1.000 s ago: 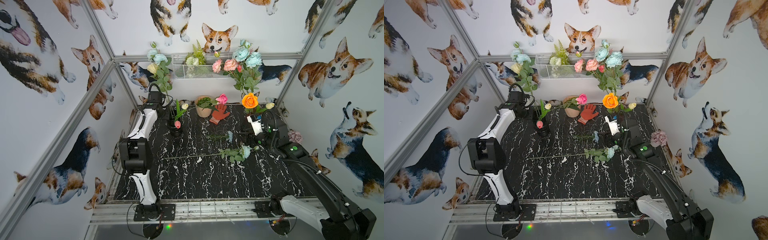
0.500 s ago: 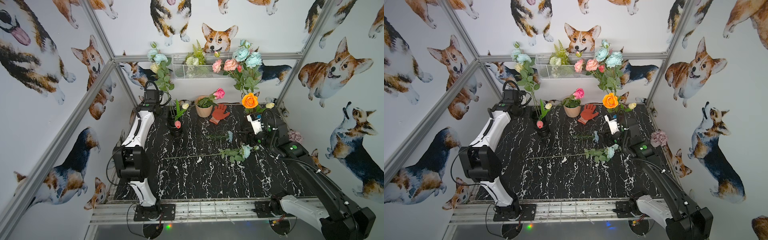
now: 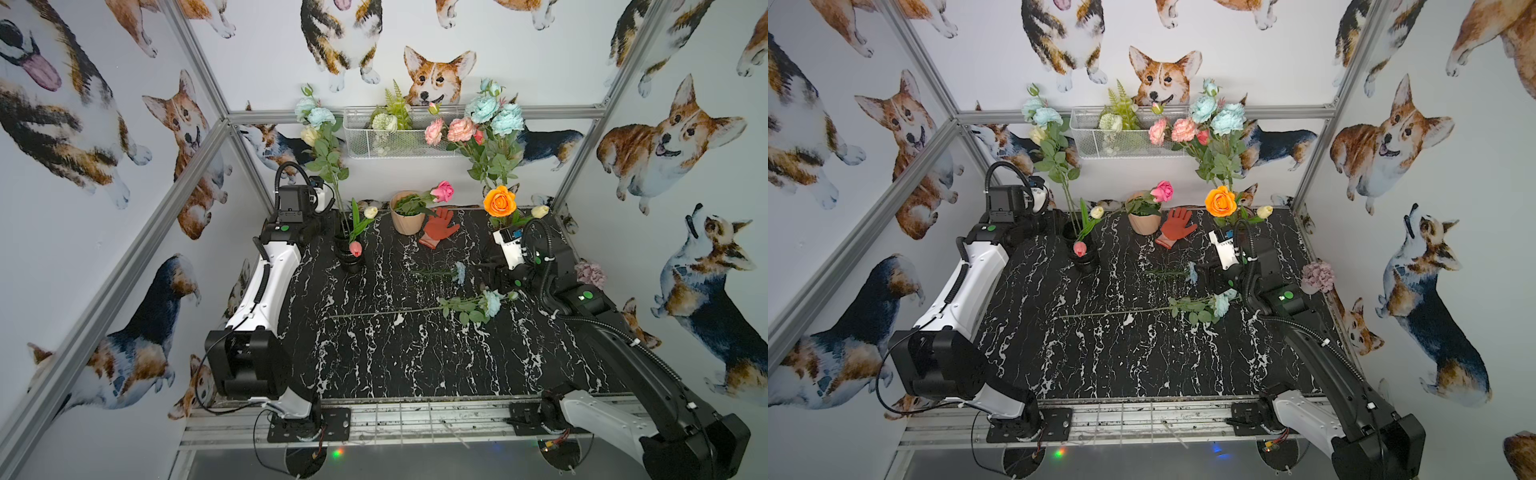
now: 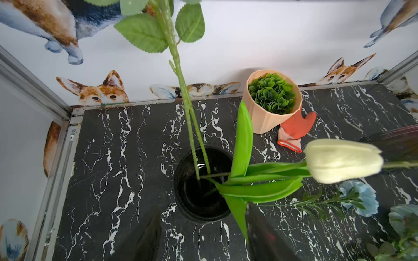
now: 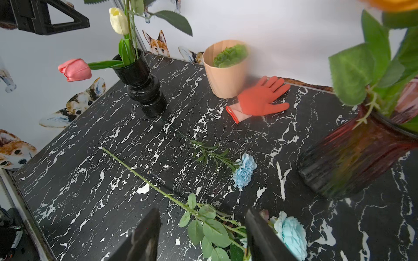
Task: Pick out blue flowers from the vase
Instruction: Pick up the flower from the vase.
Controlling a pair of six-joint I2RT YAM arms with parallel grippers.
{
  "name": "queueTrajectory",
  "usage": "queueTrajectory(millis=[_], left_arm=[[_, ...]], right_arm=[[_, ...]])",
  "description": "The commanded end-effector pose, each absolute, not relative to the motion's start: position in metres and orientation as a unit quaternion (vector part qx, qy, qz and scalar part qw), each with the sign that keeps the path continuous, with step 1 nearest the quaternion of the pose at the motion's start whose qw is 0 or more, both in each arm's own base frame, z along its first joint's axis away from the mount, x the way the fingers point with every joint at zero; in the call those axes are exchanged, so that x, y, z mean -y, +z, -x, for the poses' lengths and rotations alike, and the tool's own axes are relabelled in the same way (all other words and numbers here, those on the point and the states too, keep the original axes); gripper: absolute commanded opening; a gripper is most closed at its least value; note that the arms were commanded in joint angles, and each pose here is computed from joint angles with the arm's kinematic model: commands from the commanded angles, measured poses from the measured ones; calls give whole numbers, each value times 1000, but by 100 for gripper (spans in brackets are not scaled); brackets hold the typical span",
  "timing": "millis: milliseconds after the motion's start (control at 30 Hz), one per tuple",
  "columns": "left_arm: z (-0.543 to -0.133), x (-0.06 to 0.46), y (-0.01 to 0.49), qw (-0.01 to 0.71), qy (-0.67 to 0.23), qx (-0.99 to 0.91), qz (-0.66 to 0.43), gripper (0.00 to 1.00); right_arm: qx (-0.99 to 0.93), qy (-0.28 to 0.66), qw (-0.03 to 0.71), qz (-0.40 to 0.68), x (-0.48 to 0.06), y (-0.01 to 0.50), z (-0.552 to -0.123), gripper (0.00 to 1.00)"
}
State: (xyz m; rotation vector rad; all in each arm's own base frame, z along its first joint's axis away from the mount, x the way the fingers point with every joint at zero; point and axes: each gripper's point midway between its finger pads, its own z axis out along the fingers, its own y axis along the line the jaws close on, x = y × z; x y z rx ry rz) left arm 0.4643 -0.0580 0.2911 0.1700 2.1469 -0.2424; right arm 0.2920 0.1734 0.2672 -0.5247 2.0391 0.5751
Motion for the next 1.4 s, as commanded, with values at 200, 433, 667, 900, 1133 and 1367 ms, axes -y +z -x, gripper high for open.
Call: queueTrajectory(millis=[200, 433, 667, 900, 1133, 1367], left_arm=[[-511, 54, 296, 504, -90, -857, -58, 57], [-534, 54, 284, 496, -84, -862, -63, 55], [-543, 49, 282, 490, -62, -867, -67, 54], [-551, 50, 276, 481, -59, -871, -77, 52], [-558, 53, 275, 479, -65, -872, -81, 36], [-563, 55, 268, 473, -71, -874, -82, 25]], right_arm=[[-816, 241, 481, 211, -174, 278, -293, 62], [-819, 233, 481, 209, -171, 274, -291, 62], [-820, 231, 480, 211, -170, 273, -291, 62], [-819, 237, 478, 213, -175, 271, -296, 62], [-820, 237, 475, 215, -178, 268, -301, 62], [-823, 233, 472, 214, -178, 266, -305, 62]])
